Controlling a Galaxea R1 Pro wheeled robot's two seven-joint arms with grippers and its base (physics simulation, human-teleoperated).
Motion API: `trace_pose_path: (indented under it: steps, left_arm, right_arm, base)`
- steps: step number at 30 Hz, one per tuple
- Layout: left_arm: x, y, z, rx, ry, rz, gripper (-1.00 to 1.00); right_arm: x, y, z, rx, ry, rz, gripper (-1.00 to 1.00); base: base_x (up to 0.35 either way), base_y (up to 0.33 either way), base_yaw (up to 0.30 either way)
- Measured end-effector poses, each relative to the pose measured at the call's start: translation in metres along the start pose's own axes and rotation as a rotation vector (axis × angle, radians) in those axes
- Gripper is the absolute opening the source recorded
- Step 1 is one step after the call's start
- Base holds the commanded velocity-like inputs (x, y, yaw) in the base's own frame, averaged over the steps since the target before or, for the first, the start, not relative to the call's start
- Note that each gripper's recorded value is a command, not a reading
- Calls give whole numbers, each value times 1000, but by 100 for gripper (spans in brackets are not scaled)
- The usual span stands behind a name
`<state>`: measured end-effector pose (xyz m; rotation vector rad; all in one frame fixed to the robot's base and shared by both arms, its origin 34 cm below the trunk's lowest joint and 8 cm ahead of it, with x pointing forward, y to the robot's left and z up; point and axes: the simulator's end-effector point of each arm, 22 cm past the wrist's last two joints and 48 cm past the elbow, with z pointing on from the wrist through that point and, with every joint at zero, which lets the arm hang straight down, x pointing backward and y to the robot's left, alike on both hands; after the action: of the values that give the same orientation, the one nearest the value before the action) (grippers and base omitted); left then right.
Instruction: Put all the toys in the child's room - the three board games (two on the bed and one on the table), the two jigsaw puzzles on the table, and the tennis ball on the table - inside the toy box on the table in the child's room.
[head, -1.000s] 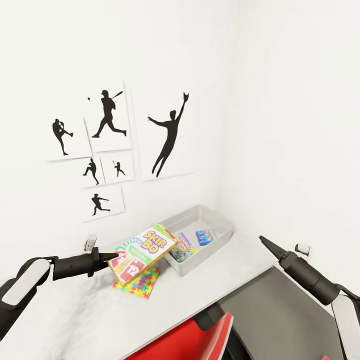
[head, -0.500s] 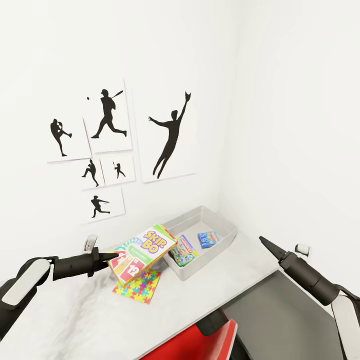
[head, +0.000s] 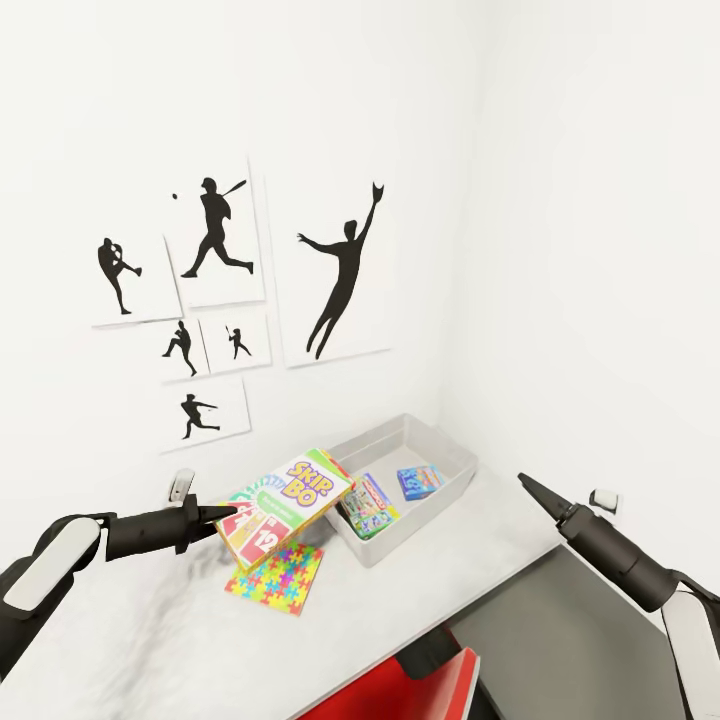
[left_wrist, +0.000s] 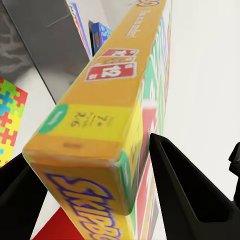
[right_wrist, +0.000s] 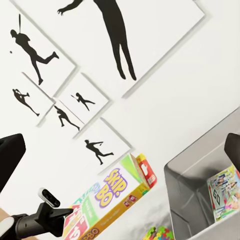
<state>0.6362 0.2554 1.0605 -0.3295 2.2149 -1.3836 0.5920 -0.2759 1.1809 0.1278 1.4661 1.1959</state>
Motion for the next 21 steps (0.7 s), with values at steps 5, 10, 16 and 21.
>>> trace_pose_path:
  steps: [5,10,16,21]
  left_arm:
    - [0,0,0,-2,0,0,-100]
    - [0,0,0,-2,0,0,-100]
    - [3,-3,3,8,6,0,-100]
    - [1,-45,27,87,17,40,-100]
  right_arm:
    - [-1,0,0,0,-4,-4,100]
    - [-2,0,-1,0,-4,-6,100]
    - [-2,0,-1,0,-3,-7,100]
    - [-4,0,-3,-3,-4,-9,100]
  base:
    - [2,1,0]
    - [0,0,0]
    - [0,0,0]
    - [0,0,0]
